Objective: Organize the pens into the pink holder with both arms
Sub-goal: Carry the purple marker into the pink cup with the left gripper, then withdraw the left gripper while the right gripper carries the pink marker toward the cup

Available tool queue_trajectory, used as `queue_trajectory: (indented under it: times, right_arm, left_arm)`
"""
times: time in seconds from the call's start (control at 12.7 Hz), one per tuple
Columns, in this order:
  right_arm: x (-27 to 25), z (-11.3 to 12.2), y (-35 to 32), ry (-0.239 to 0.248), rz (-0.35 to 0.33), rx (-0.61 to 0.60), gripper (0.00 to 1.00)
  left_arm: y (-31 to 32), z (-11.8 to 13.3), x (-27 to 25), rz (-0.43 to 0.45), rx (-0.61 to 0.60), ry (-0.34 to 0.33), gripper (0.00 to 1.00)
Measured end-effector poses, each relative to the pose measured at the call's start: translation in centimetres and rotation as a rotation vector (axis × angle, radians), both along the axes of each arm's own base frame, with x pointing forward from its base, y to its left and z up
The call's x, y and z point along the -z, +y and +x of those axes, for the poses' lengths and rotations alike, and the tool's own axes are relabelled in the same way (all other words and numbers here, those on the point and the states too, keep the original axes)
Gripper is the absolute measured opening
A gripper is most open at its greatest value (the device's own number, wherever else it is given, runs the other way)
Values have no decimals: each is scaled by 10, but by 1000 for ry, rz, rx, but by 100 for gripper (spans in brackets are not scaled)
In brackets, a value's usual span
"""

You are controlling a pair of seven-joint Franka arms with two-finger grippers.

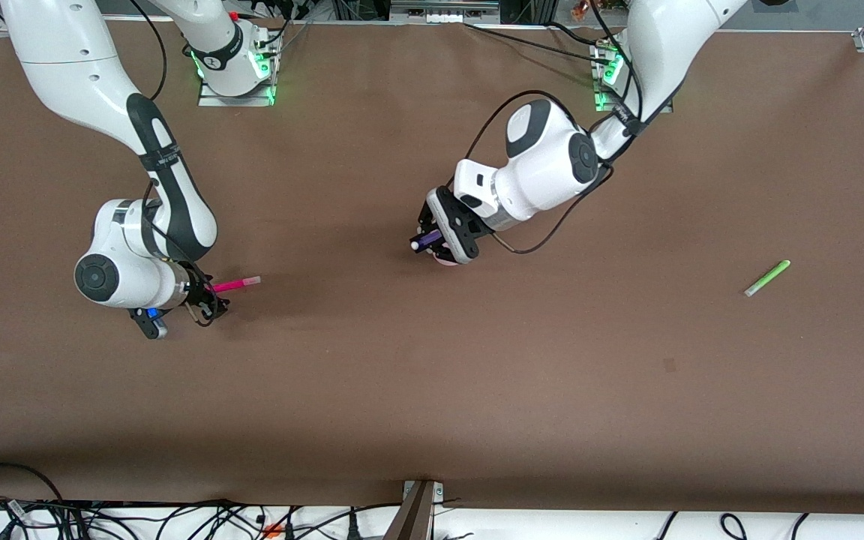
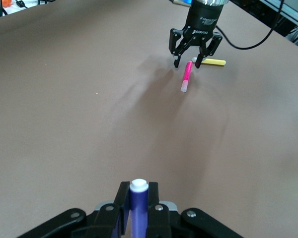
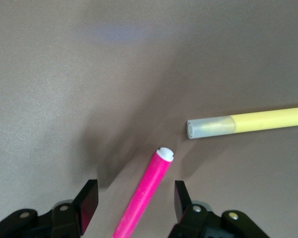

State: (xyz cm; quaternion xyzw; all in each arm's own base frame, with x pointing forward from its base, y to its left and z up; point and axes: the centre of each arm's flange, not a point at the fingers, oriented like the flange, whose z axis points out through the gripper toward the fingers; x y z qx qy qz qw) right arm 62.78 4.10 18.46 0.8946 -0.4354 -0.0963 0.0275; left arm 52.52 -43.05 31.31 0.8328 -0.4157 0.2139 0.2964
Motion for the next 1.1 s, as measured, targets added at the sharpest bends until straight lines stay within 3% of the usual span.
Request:
queue_trajectory:
  times: [0.24,0.32,0.47,0.55,0.63,0.71,0.87,0.95,1.1]
  right_arm:
    - [1,-3,-6,4,0,10,64]
    - [2,-4,-7,5,0,12,64]
    - [7,-7,-8,1,-2,13,60]
    - [8,-8,-8,-1,-2,14,50]
    - [7,-8,-8,-2,-2,14,49]
    - [7,-8,-8,-3,-2,14,39]
    - [7,-8,-8,-2,-2,14,31]
    - [7,-8,-8,1,-2,14,20]
    - [6,-8,-8,1,-1,14,17]
  left_arm:
    - [-1,-5,19,11,20,-21,19]
    - [0,-6,20,13,25,-23,24]
    - [-9,-13,13,-1,44,-28,48]
    - [-12,-15,6,-7,49,-37,59]
    - [-9,-14,1,-8,46,-42,70]
    - [-5,-12,-4,-11,39,-33,81]
    - [10,-4,-13,-10,26,34,100]
    - [18,-1,-19,-4,20,83,100]
    - [30,0,-35,14,-1,192,100]
